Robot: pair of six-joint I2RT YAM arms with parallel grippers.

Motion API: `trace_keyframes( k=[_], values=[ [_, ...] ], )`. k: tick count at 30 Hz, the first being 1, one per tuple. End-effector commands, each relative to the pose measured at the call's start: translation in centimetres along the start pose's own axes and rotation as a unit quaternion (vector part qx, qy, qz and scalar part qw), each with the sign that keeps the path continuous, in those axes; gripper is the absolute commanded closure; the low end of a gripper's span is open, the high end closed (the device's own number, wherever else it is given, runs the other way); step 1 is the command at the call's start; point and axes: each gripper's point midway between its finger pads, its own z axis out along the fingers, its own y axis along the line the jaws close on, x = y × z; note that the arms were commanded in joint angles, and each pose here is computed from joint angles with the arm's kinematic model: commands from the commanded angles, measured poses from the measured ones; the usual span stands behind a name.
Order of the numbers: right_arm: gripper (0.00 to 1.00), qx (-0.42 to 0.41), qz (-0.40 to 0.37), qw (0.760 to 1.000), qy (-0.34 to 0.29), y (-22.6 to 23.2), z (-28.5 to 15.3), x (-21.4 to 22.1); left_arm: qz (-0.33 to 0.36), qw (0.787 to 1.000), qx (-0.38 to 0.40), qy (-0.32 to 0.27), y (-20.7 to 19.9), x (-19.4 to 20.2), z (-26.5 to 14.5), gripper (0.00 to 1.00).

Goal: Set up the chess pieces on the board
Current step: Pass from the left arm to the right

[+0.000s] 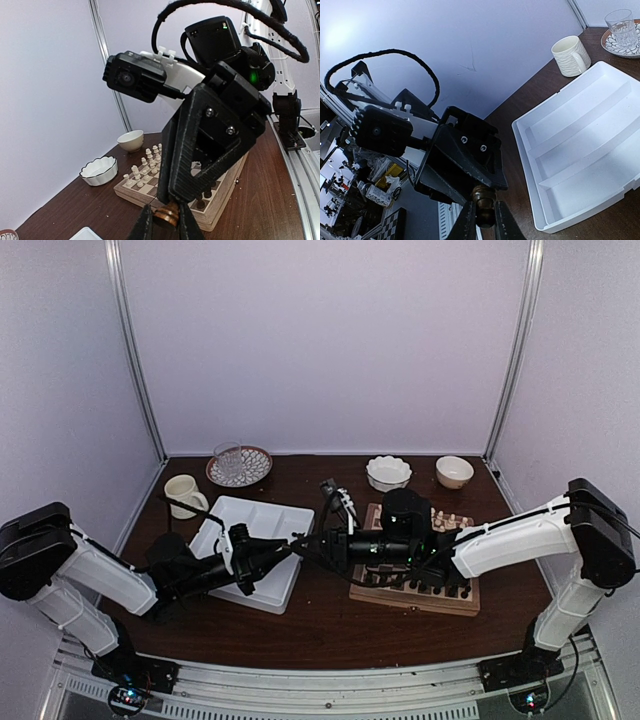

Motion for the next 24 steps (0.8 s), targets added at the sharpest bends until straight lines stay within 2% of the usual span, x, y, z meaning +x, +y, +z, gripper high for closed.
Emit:
trace_keyframes(
  k=[1, 3, 4, 9, 12, 17, 21, 24],
  values=[
    [0.87, -0.011, -0.006, 1.0, -0.003, 0.7, 0.2, -0.4, 0.019, 0.999, -0.014, -0.034, 0.4, -1.9, -0.3, 1.0],
    [0.91, -0.011, -0.005, 1.0, 0.003, 0.7, 0.3, -0.4, 0.018, 0.999, -0.017, -0.032, 0.5, -1.8, -0.3, 1.0],
    [0.92, -0.01, -0.006, 1.0, 0.006, 0.7, 0.3, -0.4, 0.018, 0.999, -0.018, -0.031, 0.5, -1.7, -0.3, 0.96],
    [0.94, 0.025, -0.023, 0.999, 0.013, -0.1, -0.7, -1.7, 0.016, 0.999, -0.019, -0.026, 0.5, -1.3, -0.3, 0.62],
    [0.94, 0.065, -0.049, 0.996, 0.045, -0.9, -2.0, -2.1, 0.021, 0.999, -0.019, -0.021, 0.4, -1.0, -0.6, 0.45],
    [0.95, 0.144, -0.097, 0.979, 0.109, -2.1, -4.8, -3.0, 0.017, 1.0, -0.026, -0.001, 0.8, -0.5, -0.4, 0.38],
    [0.95, 0.243, -0.124, 0.945, 0.177, -4.9, -7.6, -2.7, -0.016, 0.998, -0.046, 0.042, 1.7, 0.7, 0.3, 0.36],
    [0.95, 0.323, -0.132, 0.916, 0.196, -7.4, -9.8, -3.2, -0.038, 0.995, -0.07, 0.068, 2.8, 1.3, 0.6, 0.34]
  ],
)
